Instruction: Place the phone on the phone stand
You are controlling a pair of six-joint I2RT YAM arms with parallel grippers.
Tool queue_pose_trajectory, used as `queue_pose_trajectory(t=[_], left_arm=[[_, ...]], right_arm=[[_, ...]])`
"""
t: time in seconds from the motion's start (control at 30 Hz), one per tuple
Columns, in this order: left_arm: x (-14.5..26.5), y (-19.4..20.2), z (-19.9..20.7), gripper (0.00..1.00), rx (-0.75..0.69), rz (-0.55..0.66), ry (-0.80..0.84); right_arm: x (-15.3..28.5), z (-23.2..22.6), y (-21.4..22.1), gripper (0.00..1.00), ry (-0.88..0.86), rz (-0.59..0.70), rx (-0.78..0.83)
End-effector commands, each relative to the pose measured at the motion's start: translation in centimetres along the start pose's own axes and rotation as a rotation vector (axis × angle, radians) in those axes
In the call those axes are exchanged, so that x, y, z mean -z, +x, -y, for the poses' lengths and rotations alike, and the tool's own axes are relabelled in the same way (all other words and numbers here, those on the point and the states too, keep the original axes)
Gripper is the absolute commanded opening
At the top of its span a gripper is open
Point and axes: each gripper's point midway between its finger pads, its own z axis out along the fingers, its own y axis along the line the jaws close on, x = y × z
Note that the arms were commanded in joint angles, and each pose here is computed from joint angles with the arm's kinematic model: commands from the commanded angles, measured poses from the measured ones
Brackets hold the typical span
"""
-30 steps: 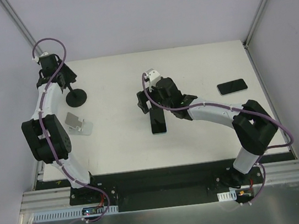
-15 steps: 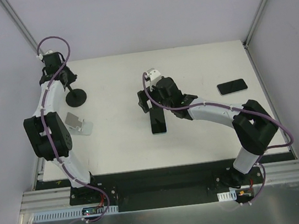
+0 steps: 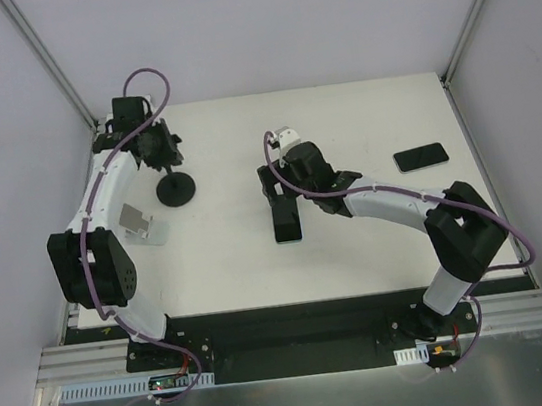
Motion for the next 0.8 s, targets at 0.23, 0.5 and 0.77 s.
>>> queue_pose_trajectory(t=[0.23,0.5,0.77], left_arm=[[5.6,8.9,9.2,0.00,-0.429,-0.201,0.310],[7.2,11.0,10.1,0.16,-0.534,-0.161,0.323],[7.9,10.7,9.2,0.67,-0.479,-0.098,0.272]], right_arm=[[3.3,0.8,-0.7,0.96,0.158,-0.016,-0.221],[5.7,1.3,3.0,0.96,0.247,-0.056,-0.263],[6.4,1.2,7.3,0.96,0.455,-0.230,-0.356]])
